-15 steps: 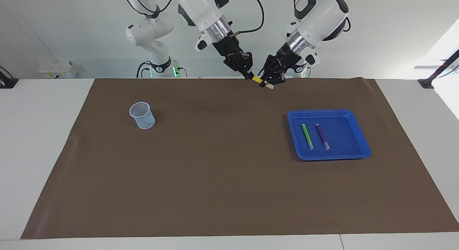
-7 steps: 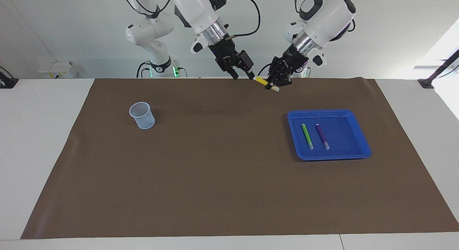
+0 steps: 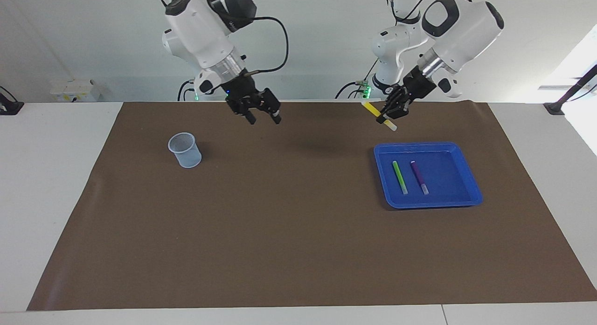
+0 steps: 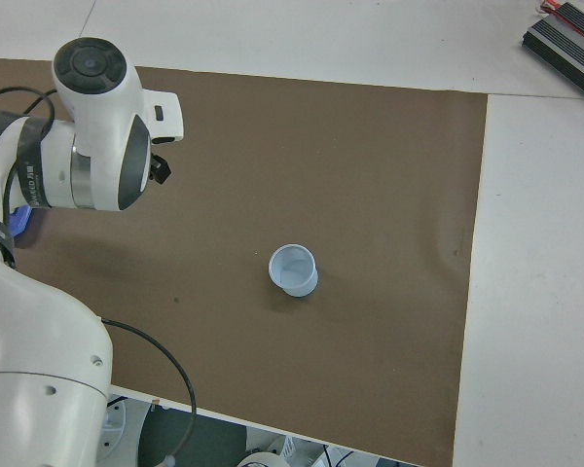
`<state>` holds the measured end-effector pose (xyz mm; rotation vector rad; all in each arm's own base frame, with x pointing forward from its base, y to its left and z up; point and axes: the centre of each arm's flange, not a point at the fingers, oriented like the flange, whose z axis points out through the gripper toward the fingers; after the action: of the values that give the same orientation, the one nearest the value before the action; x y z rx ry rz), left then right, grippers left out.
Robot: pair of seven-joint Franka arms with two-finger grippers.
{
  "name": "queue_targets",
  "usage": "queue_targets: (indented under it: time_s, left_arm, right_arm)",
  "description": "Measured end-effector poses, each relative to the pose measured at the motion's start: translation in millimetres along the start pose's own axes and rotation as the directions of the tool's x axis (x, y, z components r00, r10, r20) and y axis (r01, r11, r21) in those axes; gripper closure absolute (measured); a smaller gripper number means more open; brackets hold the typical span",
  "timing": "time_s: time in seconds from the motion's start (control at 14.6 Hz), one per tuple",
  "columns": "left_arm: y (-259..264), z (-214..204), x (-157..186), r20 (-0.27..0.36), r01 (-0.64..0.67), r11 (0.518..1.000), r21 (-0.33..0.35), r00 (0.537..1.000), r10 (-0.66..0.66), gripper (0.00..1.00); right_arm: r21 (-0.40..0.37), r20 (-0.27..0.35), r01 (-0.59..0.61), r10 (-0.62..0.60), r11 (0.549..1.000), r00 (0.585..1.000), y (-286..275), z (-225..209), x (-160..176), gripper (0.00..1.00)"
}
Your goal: Right arm passes pens to left for tray arrangement
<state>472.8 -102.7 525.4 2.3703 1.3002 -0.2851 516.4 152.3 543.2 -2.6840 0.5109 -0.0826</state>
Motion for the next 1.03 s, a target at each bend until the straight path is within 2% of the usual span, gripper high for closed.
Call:
queue_targets:
  time_s: [0.07, 0.21, 0.41, 0.55, 0.69, 0.76, 0.89, 1.03]
  left_arm:
    - [-8.2, 3.5, 21.3, -0.025, -0.102, 0.994, 0.047, 0.994, 0.104, 0.84]
    - [-22.9, 13.5, 64.7, -0.031, -0.298, 0.944, 0.141, 0.952, 0.305, 0.84]
    - [-42.4, 33.4, 138.5, -0.011, -0.542, 0.796, 0.271, 0.825, 0.565, 0.84]
    - [-45.2, 54.3, 175.4, 0.016, -0.640, 0.683, 0.353, 0.734, 0.679, 0.84]
    - [-42.5, 79.8, 201.8, 0.044, -0.705, 0.581, 0.408, 0.650, 0.758, 0.84]
    - [-41.7, 92.2, 211.9, 0.053, -0.726, 0.545, 0.420, 0.619, 0.783, 0.84]
    - [-41.2, 107.6, 224.6, 0.063, -0.749, 0.512, 0.422, 0.587, 0.807, 0.84]
    - [-39.8, 112.1, 228.8, 0.058, -0.758, 0.503, 0.416, 0.574, 0.817, 0.84]
  right_arm:
    - [-0.056, -0.004, 0.041, -0.042, 0.998, 0.999, 25.3, -7.8, 14.6, 0.00]
    - [-0.188, 0.022, 0.095, -0.092, 0.978, 0.995, 63.8, -26.1, 31.5, 0.00]
    - [-0.343, 0.126, 0.206, -0.172, 0.916, 0.977, 86.5, -70.3, 39.1, 0.00]
    - [-0.379, 0.158, 0.236, -0.188, 0.895, 0.969, 88.7, -91.4, 45.9, 0.00]
    - [-0.401, 0.177, 0.228, -0.169, 0.887, 0.970, 98.8, -88.2, 58.6, 0.00]
    - [-0.418, 0.197, 0.223, -0.152, 0.881, 0.969, 106.3, -81.3, 64.6, 0.00]
    - [-0.443, 0.220, 0.217, -0.129, 0.870, 0.967, 114.9, -71.0, 76.1, 0.00]
    - [-0.444, 0.213, 0.215, -0.131, 0.870, 0.968, 111.8, -71.6, 84.3, 0.00]
